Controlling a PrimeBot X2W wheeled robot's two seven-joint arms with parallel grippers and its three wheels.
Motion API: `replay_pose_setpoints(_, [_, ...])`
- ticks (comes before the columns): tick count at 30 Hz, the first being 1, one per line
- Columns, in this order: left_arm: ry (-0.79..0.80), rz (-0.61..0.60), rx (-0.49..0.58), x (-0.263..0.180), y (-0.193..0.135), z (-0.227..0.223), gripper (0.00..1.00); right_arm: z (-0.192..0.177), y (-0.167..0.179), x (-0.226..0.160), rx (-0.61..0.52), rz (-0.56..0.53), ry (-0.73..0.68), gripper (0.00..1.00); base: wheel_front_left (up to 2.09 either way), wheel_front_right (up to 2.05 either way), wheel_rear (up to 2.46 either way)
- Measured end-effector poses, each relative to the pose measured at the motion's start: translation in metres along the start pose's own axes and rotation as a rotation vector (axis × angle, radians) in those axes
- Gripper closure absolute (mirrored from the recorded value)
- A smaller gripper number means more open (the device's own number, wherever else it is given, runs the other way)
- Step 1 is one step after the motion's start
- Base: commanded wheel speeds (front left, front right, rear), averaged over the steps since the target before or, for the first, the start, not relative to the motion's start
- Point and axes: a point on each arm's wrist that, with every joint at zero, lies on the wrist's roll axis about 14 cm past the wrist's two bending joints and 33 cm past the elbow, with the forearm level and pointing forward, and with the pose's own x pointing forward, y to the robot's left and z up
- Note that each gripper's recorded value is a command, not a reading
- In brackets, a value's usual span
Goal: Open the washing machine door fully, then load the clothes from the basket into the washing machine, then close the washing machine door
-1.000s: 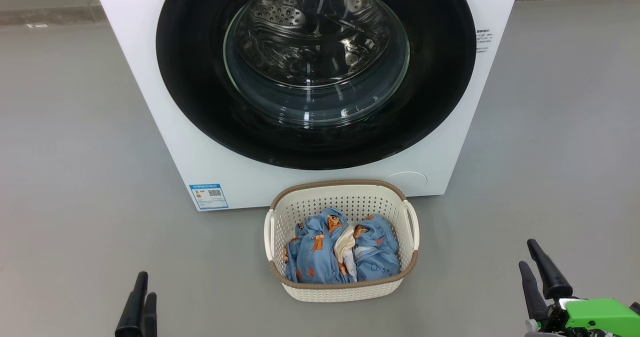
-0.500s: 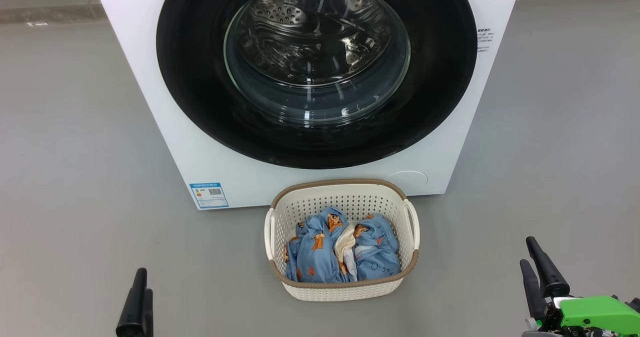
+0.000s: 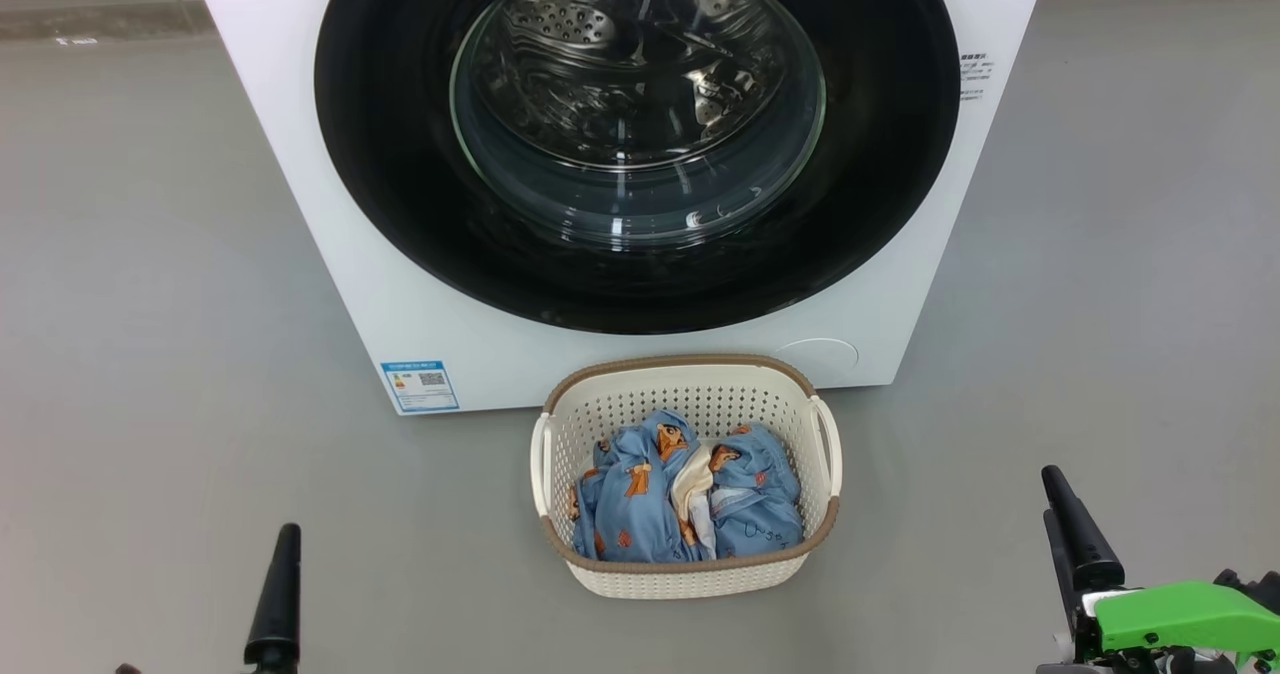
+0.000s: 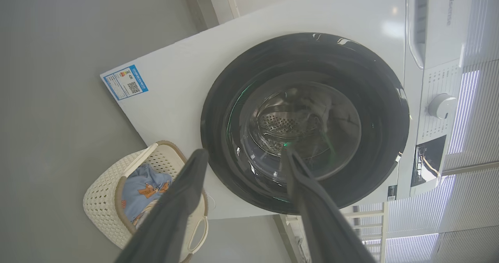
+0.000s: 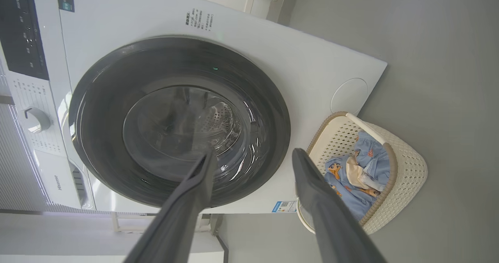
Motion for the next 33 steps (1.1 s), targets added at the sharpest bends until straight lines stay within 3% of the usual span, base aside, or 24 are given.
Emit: replay_pose_setpoints(33, [0.006, -0.039, 0.447, 0.0, -0.007, -0.006, 0.0, -0.009, 0.016, 0.006, -0.487, 0.066, 0.018, 0.0, 0.0, 0.0, 0.0])
